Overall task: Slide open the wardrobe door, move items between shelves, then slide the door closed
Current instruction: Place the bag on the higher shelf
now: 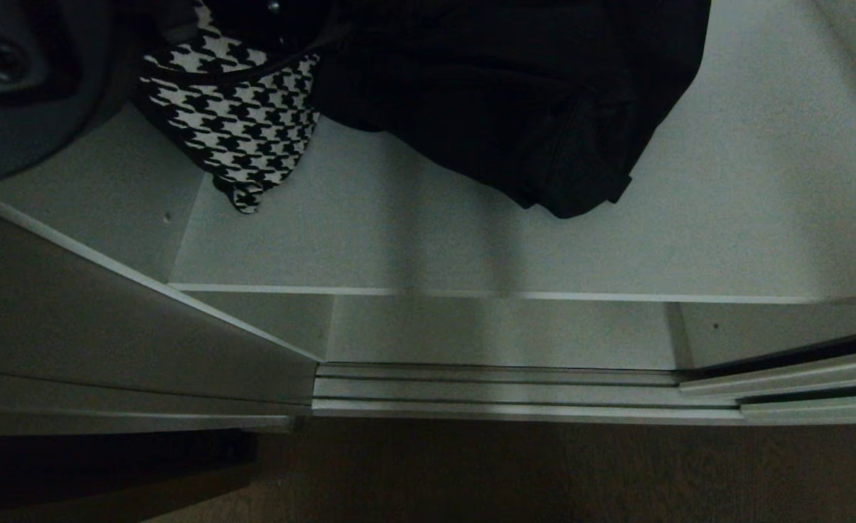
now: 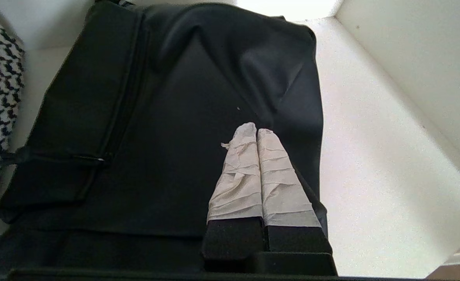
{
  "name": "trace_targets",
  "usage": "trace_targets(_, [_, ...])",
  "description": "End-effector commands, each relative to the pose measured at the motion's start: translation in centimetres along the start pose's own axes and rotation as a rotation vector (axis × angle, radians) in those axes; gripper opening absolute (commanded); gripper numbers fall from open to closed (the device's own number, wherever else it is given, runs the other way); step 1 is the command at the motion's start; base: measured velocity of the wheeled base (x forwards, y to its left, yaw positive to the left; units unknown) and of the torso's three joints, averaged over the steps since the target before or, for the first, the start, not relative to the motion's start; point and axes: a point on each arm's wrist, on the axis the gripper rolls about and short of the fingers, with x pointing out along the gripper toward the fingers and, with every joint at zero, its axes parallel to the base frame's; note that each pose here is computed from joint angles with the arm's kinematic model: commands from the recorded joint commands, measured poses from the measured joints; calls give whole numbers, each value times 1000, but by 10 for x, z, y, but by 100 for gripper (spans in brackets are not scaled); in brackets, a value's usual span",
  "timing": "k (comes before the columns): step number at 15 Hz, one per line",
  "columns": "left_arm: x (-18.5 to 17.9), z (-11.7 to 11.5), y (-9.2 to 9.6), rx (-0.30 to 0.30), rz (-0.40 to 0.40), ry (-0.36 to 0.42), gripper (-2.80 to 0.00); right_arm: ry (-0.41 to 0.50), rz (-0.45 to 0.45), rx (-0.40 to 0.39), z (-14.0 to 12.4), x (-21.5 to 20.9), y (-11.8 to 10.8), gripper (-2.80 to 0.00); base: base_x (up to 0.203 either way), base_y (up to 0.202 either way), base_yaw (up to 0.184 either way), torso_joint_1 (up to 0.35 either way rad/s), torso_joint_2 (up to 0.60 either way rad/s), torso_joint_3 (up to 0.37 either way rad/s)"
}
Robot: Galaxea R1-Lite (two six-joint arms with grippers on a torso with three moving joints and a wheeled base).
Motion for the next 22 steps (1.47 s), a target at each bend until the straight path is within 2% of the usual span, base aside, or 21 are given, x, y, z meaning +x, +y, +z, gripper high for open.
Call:
trace_targets(1, [-4, 7, 4, -6, 8, -15, -280, -3, 1, -1, 0, 0, 0, -280, 0, 0, 0, 0, 0, 0])
trace_targets(2, [-7, 7, 2, 0, -5, -1, -280, -3, 1, -1, 0, 0, 0, -280, 0, 0, 0, 0, 0, 0])
trace_targets(3, [-22, 17, 1, 1, -42, 13, -280, -3, 1, -1, 0, 0, 0, -280, 0, 0, 0, 0, 0, 0])
trace_targets(5, [-66, 51, 19, -15, -100, -5, -280, -3, 1, -1, 0, 0, 0, -280, 0, 0, 0, 0, 0, 0])
trace_targets(7, [-93, 54, 24, 9, -184, 44, -280, -3, 1, -1, 0, 0, 0, -280, 0, 0, 0, 0, 0, 0])
trace_targets(9, [-100, 59, 30, 8, -168, 69, -280, -3, 1, -1, 0, 0, 0, -280, 0, 0, 0, 0, 0, 0])
trace_targets(16, [-95, 53, 26, -3, -118, 93, -280, -3, 1, -1, 0, 0, 0, -280, 0, 0, 0, 0, 0, 0])
trace_targets(19, [-96, 50, 27, 3, -69, 113, -280, -3, 1, -1, 0, 0, 0, -280, 0, 0, 0, 0, 0, 0])
trace_targets(22, [-97, 44, 26, 15, -76, 134, -280, -3, 1, -1, 0, 0, 0, -280, 0, 0, 0, 0, 0, 0])
